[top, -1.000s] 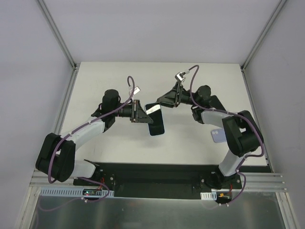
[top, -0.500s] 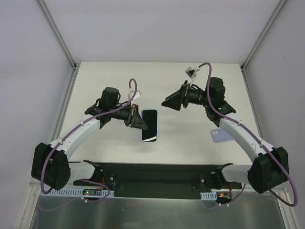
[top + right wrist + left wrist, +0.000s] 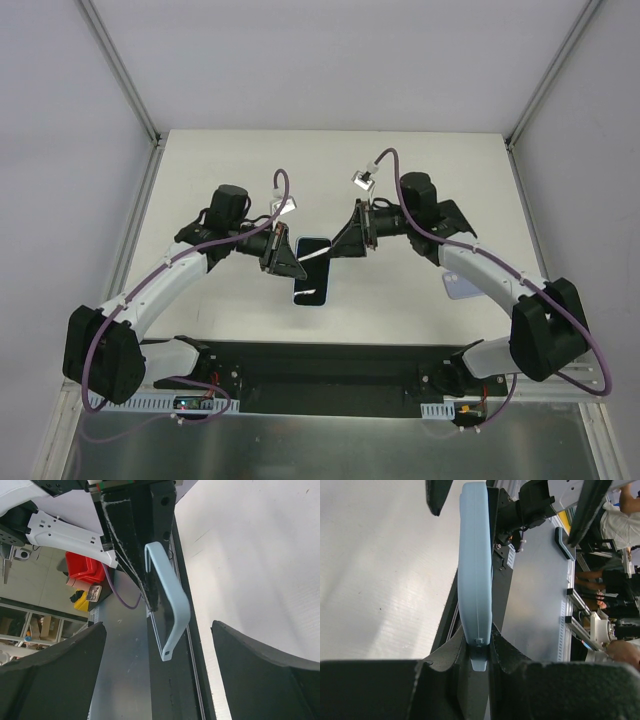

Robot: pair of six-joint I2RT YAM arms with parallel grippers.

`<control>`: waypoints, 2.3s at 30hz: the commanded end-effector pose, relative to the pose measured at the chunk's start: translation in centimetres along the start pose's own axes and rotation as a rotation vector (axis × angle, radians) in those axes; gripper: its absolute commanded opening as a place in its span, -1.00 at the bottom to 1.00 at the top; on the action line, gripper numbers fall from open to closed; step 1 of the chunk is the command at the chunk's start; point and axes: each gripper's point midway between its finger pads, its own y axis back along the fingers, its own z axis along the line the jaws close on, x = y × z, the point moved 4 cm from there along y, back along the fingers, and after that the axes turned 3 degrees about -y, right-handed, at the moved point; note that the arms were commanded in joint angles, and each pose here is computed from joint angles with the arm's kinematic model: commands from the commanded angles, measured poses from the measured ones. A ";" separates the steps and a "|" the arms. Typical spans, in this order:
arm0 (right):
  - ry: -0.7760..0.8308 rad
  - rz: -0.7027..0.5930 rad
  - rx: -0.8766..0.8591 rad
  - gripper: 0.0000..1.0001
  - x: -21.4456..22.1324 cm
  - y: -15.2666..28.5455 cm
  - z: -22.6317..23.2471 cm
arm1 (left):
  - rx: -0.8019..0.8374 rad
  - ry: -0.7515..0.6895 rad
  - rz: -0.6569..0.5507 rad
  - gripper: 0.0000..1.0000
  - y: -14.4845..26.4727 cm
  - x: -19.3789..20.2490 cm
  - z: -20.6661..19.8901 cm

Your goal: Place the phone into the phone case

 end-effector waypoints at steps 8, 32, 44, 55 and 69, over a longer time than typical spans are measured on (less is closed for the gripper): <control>0.088 0.008 -0.057 0.52 -1.6 -1.0 0.9 | 0.115 -0.064 0.018 -1.00 0.0 -0.3 -1.7; 0.134 -0.095 0.048 -0.88 -1.4 -2.0 2.5 | 0.023 0.029 0.034 -1.00 -0.5 -1.4 -0.2; 0.069 -0.032 0.031 -0.97 -0.9 -2.8 2.0 | -0.075 0.013 0.010 -1.00 -0.3 -1.3 0.7; -0.144 -0.224 0.540 0.69 -1.4 1.8 -3.5 | -0.208 0.159 -0.029 -1.00 0.9 -2.0 4.7; -0.208 -0.247 0.760 0.92 3.1 7.1 -4.0 | -0.486 0.383 0.115 -1.00 4.7 -6.8 15.7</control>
